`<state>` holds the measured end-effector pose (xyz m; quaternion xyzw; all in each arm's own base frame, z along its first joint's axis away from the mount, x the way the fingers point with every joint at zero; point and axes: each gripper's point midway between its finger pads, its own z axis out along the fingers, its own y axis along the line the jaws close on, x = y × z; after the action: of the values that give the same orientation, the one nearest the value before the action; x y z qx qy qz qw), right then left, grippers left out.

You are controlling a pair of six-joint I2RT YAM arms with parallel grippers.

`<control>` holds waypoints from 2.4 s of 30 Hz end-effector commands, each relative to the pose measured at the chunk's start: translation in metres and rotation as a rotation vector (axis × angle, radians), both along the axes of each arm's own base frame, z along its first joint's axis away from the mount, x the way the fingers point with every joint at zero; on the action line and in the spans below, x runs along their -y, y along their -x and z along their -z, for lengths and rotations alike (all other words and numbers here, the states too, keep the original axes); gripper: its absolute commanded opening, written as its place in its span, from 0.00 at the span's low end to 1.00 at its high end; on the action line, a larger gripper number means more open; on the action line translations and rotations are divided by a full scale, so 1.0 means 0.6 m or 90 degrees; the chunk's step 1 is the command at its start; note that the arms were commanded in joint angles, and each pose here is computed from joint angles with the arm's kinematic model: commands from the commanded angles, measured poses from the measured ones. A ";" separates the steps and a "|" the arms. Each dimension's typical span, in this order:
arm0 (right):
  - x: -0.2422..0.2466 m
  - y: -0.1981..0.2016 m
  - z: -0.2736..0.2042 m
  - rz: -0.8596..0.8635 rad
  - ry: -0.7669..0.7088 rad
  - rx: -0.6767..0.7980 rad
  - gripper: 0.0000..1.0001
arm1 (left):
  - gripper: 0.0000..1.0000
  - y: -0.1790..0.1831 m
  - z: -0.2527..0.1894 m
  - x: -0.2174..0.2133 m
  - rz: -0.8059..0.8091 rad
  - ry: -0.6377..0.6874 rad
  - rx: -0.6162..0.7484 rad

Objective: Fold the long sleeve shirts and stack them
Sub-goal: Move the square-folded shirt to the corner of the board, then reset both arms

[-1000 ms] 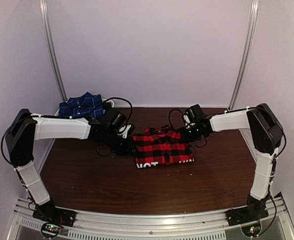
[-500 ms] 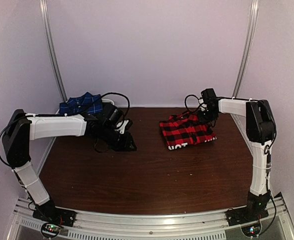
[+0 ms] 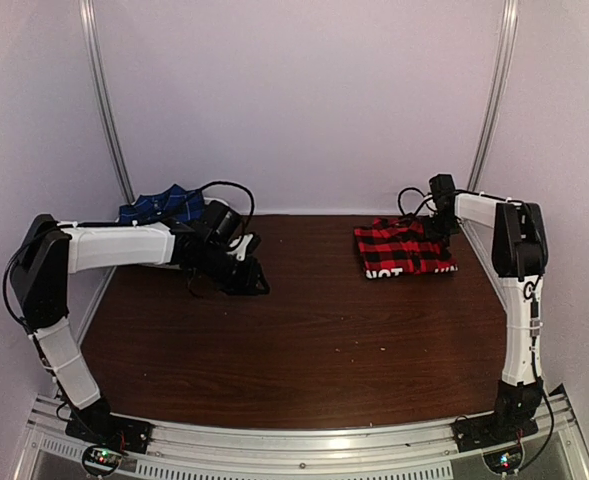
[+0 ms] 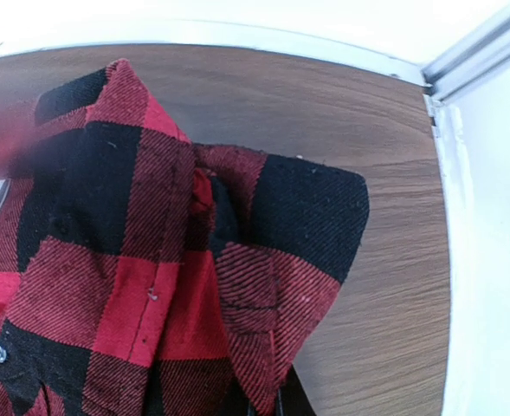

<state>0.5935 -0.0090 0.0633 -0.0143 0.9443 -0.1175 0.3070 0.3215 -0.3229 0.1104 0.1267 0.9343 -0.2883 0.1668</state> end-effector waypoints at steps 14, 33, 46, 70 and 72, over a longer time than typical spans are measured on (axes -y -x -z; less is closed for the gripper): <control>0.111 -0.013 -0.022 0.088 0.047 0.010 0.38 | 0.31 -0.043 -0.011 0.014 0.009 0.024 0.014; -0.009 0.077 -0.200 0.089 -0.083 0.152 1.00 | 0.53 -0.083 -0.094 -0.001 -0.032 0.044 0.122; -0.203 0.229 -0.255 -0.039 -0.201 0.217 1.00 | 0.67 -0.088 -0.140 -0.026 -0.068 0.065 0.216; -0.481 0.436 -0.310 -0.251 -0.431 0.274 1.00 | 0.68 -0.035 -0.160 -0.092 -0.107 0.091 0.319; -0.482 0.441 -0.316 -0.252 -0.443 0.282 1.00 | 0.68 -0.033 -0.162 -0.097 -0.111 0.092 0.325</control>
<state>0.3327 0.2771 0.2292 -0.0857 0.8431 0.2304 0.4783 0.3360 -0.2702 0.1870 0.1041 0.8690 -0.2938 0.3843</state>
